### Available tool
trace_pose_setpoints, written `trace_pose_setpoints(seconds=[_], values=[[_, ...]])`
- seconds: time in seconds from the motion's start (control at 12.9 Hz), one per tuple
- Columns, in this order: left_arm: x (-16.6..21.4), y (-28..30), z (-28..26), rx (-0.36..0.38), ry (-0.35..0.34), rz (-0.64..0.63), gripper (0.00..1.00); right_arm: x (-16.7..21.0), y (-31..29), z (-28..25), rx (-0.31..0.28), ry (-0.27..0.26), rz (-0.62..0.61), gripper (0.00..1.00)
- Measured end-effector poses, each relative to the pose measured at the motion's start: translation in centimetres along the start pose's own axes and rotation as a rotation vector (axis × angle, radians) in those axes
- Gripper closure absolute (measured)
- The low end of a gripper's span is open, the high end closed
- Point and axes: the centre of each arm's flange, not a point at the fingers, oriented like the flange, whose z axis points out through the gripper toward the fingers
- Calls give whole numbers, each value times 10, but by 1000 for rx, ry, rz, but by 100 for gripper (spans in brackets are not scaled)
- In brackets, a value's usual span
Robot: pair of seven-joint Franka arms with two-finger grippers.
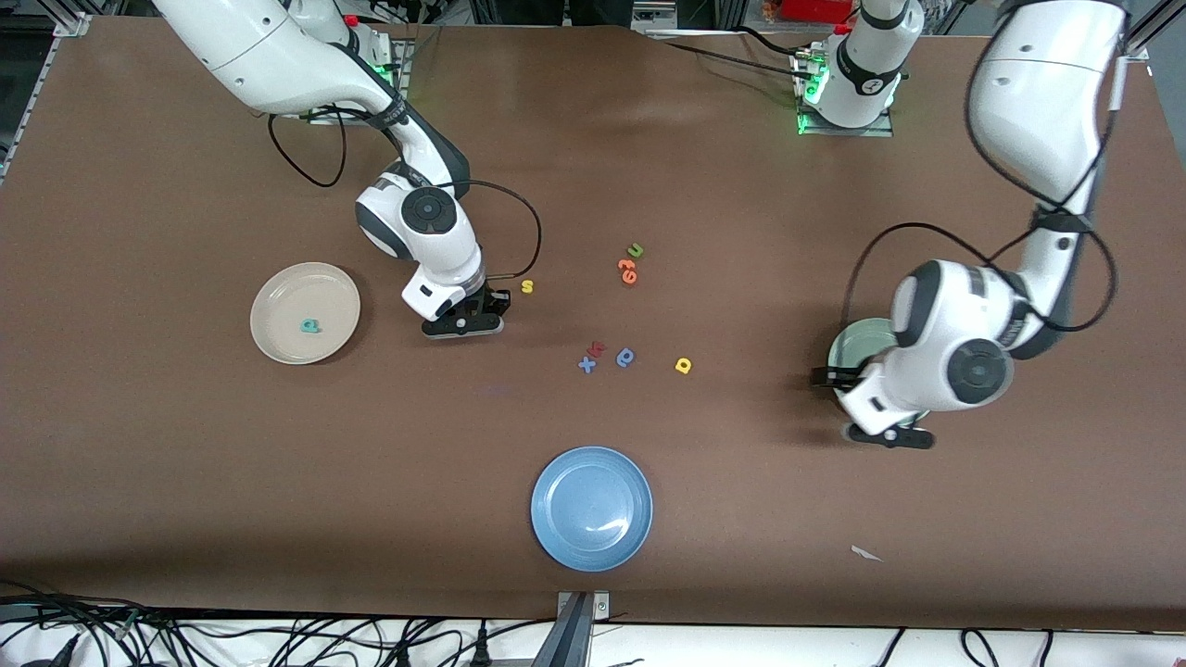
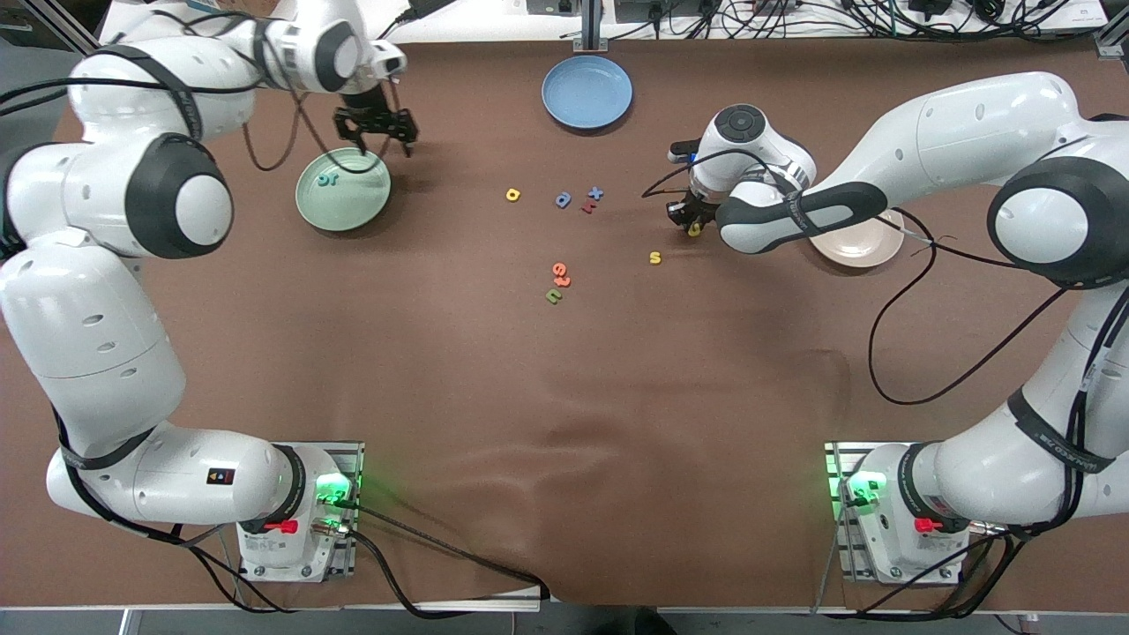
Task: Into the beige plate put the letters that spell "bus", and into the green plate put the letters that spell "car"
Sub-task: 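Grasp the yellow u with the right gripper while the left gripper grasps the o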
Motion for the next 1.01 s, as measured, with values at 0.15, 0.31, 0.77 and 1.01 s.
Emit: trace_pose_setpoints(seconds=[0.15,0.31,0.77,1.01], values=[[-11,81,10,-7,59,-104,0,5,11,-3,-26,1,-22,74],[-22,129,25,-17,84,-176,0,18,41,-17,-87,-11,-73,74],[-37,192,66,-65,140,-291,3,24,164,-52,-183,-48,-247,74],[-41,200,78,-61,131,-299,9,6,208,-54,-216,-103,-262,74]])
